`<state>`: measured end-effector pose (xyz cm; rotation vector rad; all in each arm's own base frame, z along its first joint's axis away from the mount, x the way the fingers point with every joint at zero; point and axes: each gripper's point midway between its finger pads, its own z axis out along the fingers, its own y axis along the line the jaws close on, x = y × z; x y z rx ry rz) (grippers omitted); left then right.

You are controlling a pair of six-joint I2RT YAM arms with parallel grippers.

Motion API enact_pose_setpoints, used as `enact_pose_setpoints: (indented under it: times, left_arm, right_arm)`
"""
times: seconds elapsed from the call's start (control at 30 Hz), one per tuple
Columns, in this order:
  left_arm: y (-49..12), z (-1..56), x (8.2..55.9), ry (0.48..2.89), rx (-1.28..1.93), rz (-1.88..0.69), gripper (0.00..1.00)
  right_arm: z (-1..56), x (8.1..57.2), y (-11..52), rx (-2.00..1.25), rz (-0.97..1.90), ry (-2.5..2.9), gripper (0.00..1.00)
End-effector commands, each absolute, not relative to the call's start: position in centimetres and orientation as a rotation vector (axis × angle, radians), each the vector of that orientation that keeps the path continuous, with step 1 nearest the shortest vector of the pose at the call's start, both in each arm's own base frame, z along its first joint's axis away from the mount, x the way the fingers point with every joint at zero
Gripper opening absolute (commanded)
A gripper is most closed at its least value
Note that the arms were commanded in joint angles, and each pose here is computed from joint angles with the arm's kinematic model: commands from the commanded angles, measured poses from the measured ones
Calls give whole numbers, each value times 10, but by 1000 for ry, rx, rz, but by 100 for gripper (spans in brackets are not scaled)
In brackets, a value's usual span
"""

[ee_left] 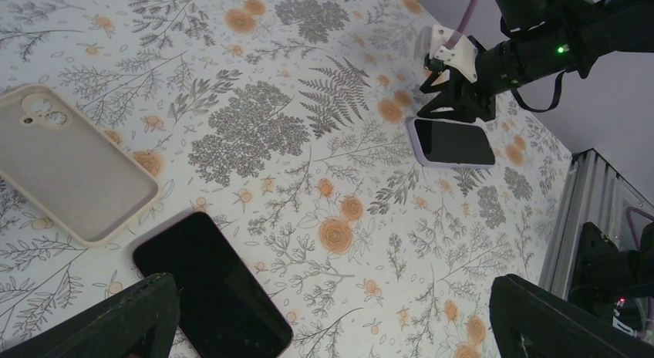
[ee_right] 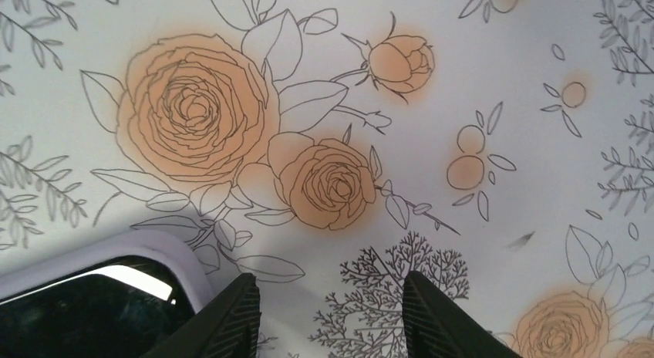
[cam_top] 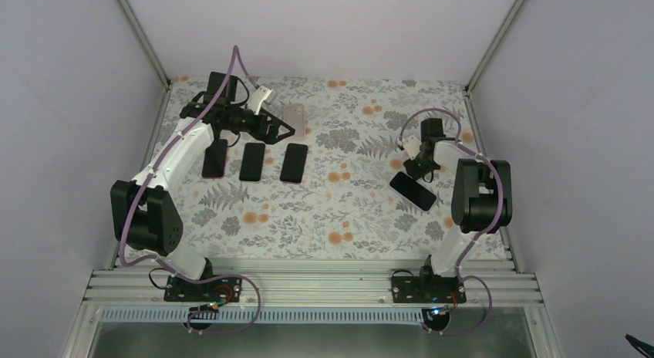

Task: Take the phone out of the phone case
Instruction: Adjust the phone at the center of the board.

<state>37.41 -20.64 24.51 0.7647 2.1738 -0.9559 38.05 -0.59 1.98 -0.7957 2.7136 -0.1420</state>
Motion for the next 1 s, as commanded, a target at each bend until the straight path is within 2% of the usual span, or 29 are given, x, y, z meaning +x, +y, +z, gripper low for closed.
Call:
enact_pose_setpoints:
  times: [0.0, 0.17, 0.3, 0.4, 0.53, 0.7, 0.8, 0.97]
  left_arm:
    - [-204, 248, 377, 2151, 766, -943, 100]
    - [-195, 248, 376, 2130, 729, -932, 100]
    - [-185, 254, 377, 2088, 711, -886, 100]
    - [-182, 260, 382, 2071, 697, -870, 100]
    - [-182, 266, 386, 2048, 686, -864, 100]
    - [-180, 272, 388, 2030, 667, -836, 100]
    - [-177, 275, 388, 2019, 660, -807, 100]
    - [-172, 274, 388, 2027, 651, -780, 100]
  right_arm:
    - [45, 390, 4, -713, -107, 2620, 45]
    - [74, 397, 10, -650, -78, 2529, 48]
    - [88, 394, 14, -605, -54, 2479, 55]
    - [98, 390, 16, -568, -39, 2448, 64]
    - [111, 387, 18, -515, -14, 2418, 82]
    - [127, 383, 21, -468, 44, 2387, 97]
    - [135, 381, 25, -426, 95, 2374, 100]
    - [148, 378, 30, -369, 157, 2347, 99]
